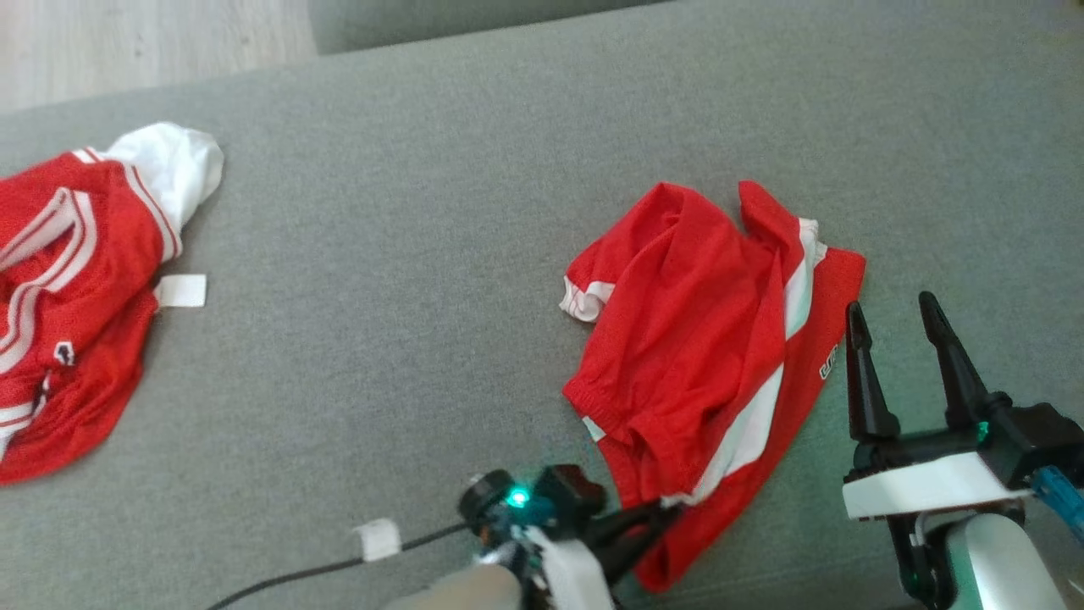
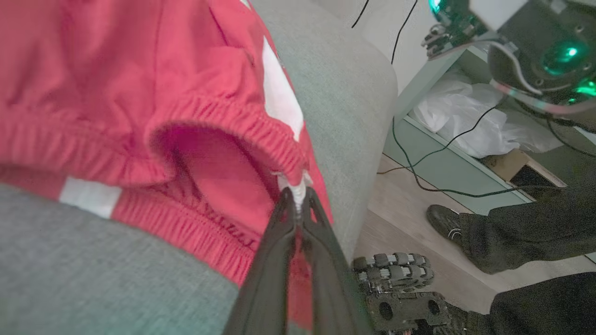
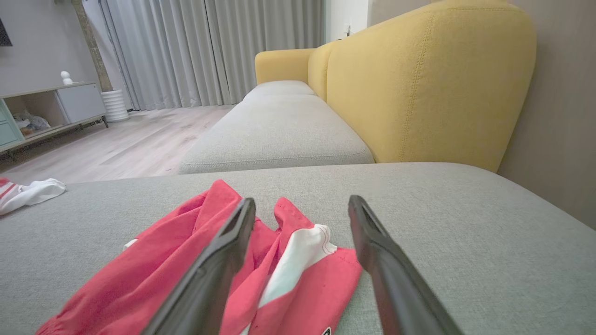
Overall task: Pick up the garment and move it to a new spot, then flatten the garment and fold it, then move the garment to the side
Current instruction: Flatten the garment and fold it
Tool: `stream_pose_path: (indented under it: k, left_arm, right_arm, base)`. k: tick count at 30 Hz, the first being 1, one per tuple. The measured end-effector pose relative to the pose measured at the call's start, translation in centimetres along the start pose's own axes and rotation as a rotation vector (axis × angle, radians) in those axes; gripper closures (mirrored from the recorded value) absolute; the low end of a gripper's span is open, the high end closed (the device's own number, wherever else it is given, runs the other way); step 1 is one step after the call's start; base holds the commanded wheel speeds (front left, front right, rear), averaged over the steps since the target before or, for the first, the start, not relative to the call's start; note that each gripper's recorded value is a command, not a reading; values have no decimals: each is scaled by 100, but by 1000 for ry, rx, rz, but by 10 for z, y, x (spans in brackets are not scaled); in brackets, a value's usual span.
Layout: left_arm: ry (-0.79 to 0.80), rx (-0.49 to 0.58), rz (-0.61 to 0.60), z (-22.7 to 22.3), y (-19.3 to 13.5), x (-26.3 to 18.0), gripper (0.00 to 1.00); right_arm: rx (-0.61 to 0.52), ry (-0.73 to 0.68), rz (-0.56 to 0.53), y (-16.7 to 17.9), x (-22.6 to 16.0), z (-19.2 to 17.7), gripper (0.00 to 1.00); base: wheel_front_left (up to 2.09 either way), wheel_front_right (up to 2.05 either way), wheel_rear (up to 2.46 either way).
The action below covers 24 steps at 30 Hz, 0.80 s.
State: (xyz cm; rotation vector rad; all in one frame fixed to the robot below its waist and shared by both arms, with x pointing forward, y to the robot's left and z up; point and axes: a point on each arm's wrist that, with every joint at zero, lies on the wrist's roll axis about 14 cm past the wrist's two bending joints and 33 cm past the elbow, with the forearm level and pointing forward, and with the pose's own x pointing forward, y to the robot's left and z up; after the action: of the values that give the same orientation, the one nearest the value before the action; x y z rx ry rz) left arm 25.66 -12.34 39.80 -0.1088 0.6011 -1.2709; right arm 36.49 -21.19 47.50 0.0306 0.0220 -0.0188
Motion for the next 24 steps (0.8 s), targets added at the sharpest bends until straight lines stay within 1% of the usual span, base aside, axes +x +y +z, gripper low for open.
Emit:
stream_pose_path:
  k: [3, 8, 11, 12, 15, 18, 21, 24]
  left_arm:
    - [-42, 26, 64, 9, 18, -14, 100]
    - [-122, 63, 230, 32, 56, -56, 100]
    - [-140, 77, 353, 39, 82, -93, 100]
    - [-140, 77, 353, 39, 82, -93, 100]
    - [-155, 77, 468, 43, 103, -130, 100]
    - [-172, 89, 572, 50, 122, -161, 100]
    - [-176, 88, 644, 53, 136, -182, 100]
    - [-179, 80, 683, 53, 144, -192, 100]
  right_arm:
    - [3, -18, -4, -1, -4, 6, 0]
    - [4, -9, -1, 1, -15, 3, 0]
    - [55, 13, 61, 21, -18, -5, 0]
    - [55, 13, 61, 21, -18, -5, 0]
    - [123, 36, 131, 42, -17, -11, 0]
    - [186, 93, 202, 60, -18, -25, 0]
    - [221, 157, 252, 70, -19, -40, 0]
    - [230, 222, 301, 78, -19, -56, 0]
  base:
    - [0, 0, 0]
    - [0, 0, 0]
    - [0, 0, 0]
    - [0, 0, 0]
    - [0, 0, 0]
    - [0, 0, 0]
    - [0, 0, 0]
    - [0, 0, 0]
